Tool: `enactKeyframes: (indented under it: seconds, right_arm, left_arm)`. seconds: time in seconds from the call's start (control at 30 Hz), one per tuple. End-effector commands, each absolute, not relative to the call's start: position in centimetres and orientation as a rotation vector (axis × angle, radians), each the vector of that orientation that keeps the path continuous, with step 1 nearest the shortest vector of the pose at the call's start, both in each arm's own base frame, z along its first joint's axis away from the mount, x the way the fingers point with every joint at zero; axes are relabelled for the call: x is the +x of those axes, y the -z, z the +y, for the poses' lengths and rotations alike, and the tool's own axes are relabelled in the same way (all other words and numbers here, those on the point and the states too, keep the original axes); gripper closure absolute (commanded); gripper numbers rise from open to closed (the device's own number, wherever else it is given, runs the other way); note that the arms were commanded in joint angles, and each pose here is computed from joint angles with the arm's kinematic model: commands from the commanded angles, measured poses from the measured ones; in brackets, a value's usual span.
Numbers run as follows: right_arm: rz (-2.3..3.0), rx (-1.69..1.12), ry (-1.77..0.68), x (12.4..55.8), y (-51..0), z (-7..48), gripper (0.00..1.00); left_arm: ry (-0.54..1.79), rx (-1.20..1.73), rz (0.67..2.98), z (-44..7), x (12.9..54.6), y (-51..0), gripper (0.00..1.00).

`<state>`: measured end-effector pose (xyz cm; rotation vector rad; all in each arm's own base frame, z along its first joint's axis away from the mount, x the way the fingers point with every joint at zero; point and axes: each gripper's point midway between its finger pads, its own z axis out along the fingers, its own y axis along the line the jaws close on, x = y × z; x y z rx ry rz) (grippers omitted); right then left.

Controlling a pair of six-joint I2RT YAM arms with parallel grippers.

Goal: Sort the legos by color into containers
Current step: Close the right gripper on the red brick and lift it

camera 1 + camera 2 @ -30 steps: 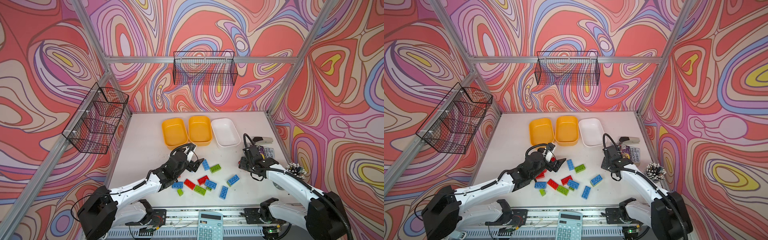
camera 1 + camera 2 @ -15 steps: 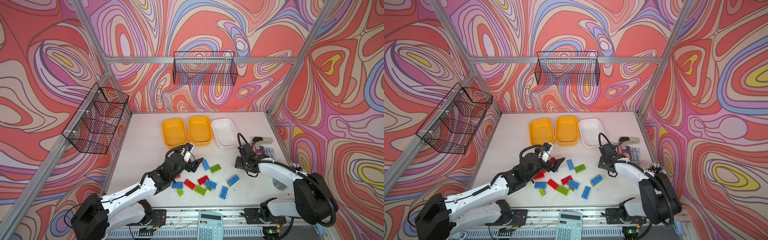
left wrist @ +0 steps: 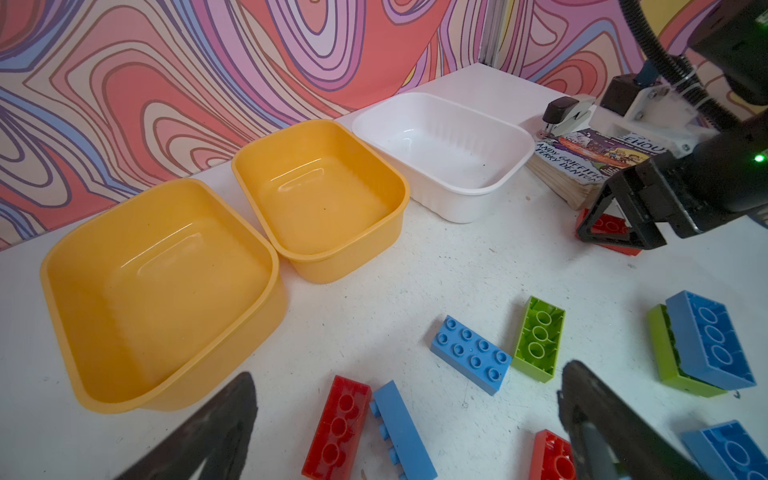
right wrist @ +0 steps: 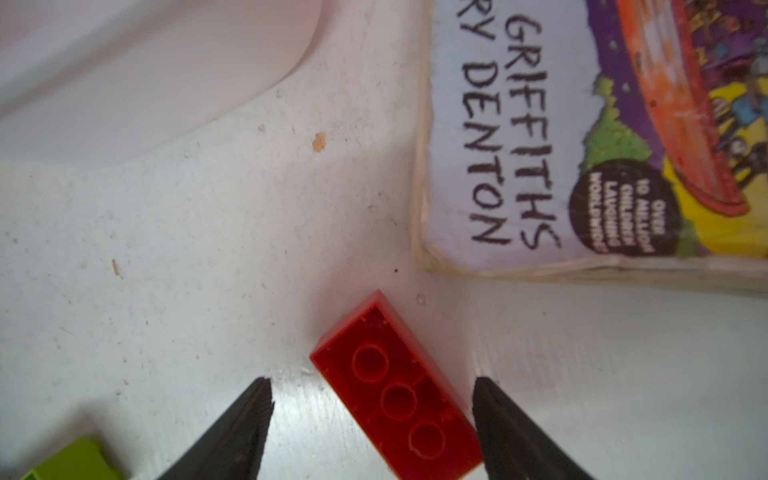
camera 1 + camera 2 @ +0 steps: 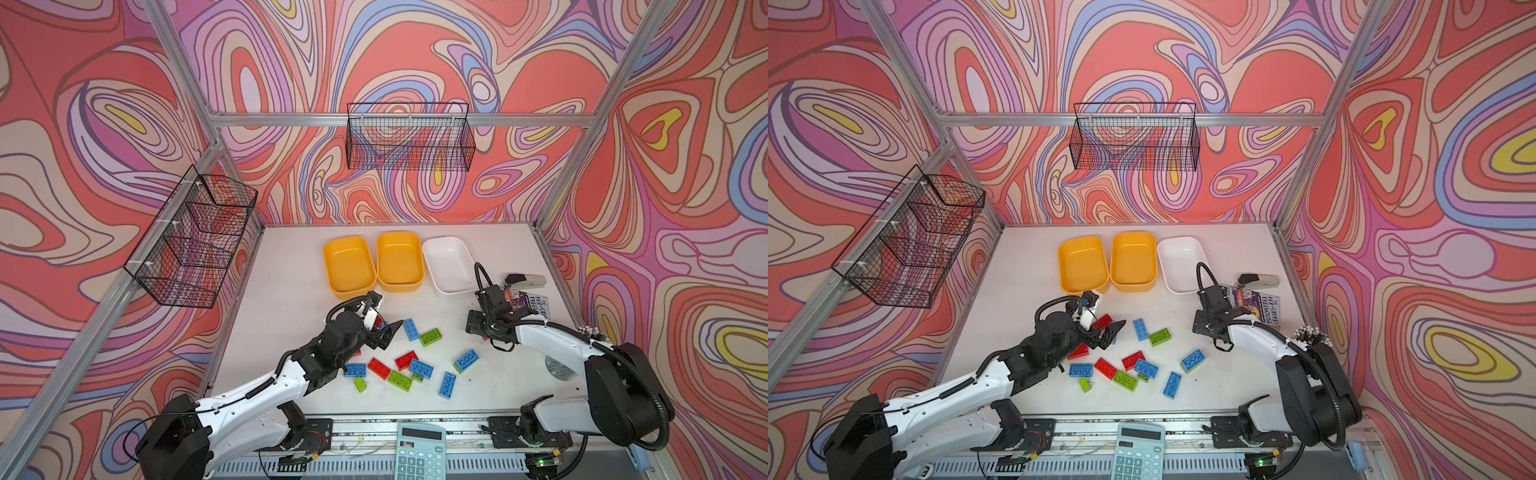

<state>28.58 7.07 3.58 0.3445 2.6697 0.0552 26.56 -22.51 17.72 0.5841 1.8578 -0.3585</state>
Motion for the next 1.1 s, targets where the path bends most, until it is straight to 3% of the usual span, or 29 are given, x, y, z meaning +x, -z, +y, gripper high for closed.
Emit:
enactKeyframes:
  seconds: [0.0,0.23,0.47,0.7,1.07]
  right_arm:
    - [2.691,0.341,-0.111,28.1,-2.7,7.9,0.20]
    - [2.713,0.320,-0.191,27.8,-2.1,9.0,0.28]
    - [2.727,0.294,-0.181,28.1,-1.8,9.2,0.43]
    - [2.727,0.300,-0.106,28.2,-1.3,8.4,0.49]
    - [2.729,0.305,-0.086,29.0,-0.5,8.5,0.74]
  left_arm:
    - [0.365,0.582,1.864,-22.4,26.3,-17.8,0.00]
    - [0.386,0.570,1.870,-22.4,26.1,-18.2,0.00]
    - [0.389,0.572,1.900,-22.5,26.0,-17.7,0.00]
    - [0.395,0.555,1.936,-22.0,25.5,-16.7,0.00]
    - [0.371,0.524,1.960,-21.0,25.3,-16.9,0.00]
